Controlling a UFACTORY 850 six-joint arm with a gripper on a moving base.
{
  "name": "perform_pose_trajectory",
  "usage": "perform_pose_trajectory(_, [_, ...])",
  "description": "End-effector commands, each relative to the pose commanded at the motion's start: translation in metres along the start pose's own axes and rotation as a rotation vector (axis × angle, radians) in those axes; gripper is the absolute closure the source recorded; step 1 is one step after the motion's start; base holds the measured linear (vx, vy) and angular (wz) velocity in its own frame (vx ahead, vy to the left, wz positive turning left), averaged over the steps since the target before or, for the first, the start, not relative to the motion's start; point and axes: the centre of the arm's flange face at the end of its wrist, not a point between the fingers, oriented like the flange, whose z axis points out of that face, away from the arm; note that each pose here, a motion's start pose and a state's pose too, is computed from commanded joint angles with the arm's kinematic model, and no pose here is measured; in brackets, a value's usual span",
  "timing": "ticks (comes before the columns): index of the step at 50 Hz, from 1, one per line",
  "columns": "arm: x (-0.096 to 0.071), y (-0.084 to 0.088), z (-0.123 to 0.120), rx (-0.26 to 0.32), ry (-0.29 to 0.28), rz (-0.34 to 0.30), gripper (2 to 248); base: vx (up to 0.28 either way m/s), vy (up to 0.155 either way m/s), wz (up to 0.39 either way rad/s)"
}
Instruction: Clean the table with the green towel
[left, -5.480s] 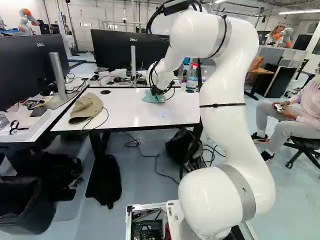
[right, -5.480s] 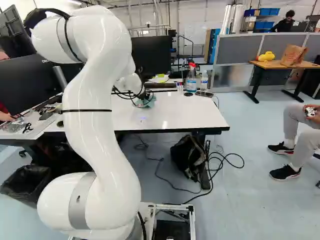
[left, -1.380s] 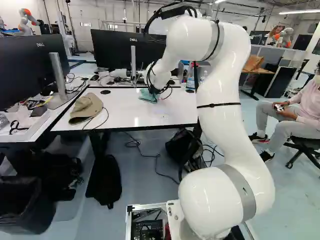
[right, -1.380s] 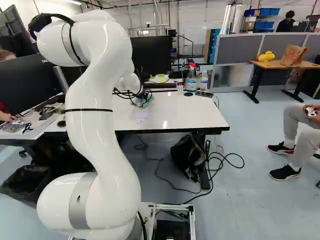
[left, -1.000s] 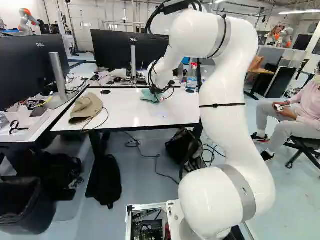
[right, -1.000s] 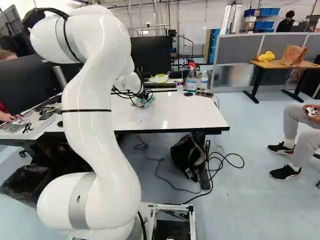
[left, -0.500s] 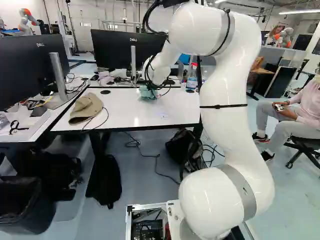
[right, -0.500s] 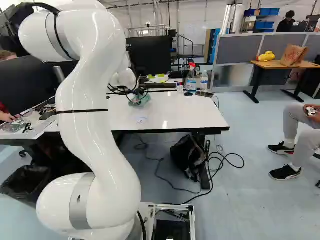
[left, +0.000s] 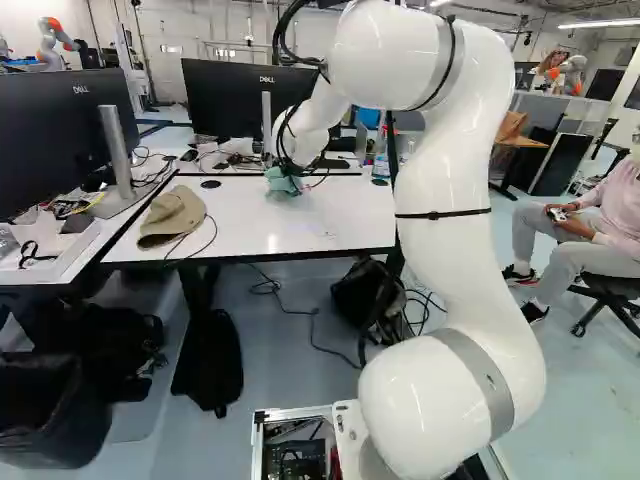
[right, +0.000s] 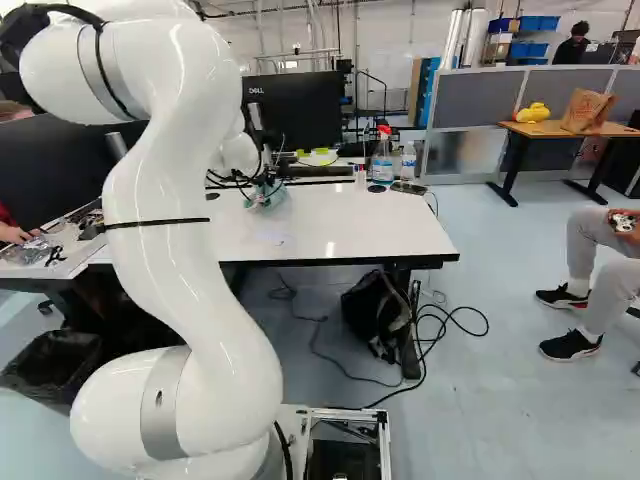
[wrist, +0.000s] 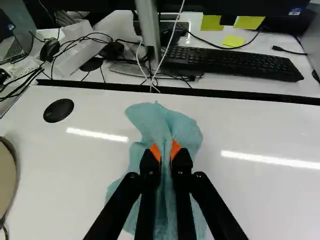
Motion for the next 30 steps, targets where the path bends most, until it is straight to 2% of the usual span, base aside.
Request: perform_pose_trajectory(30, [-0.013, -0.050, -0.017, 0.061, -0.015, -0.049, 209, 0.000, 0.000, 0.000])
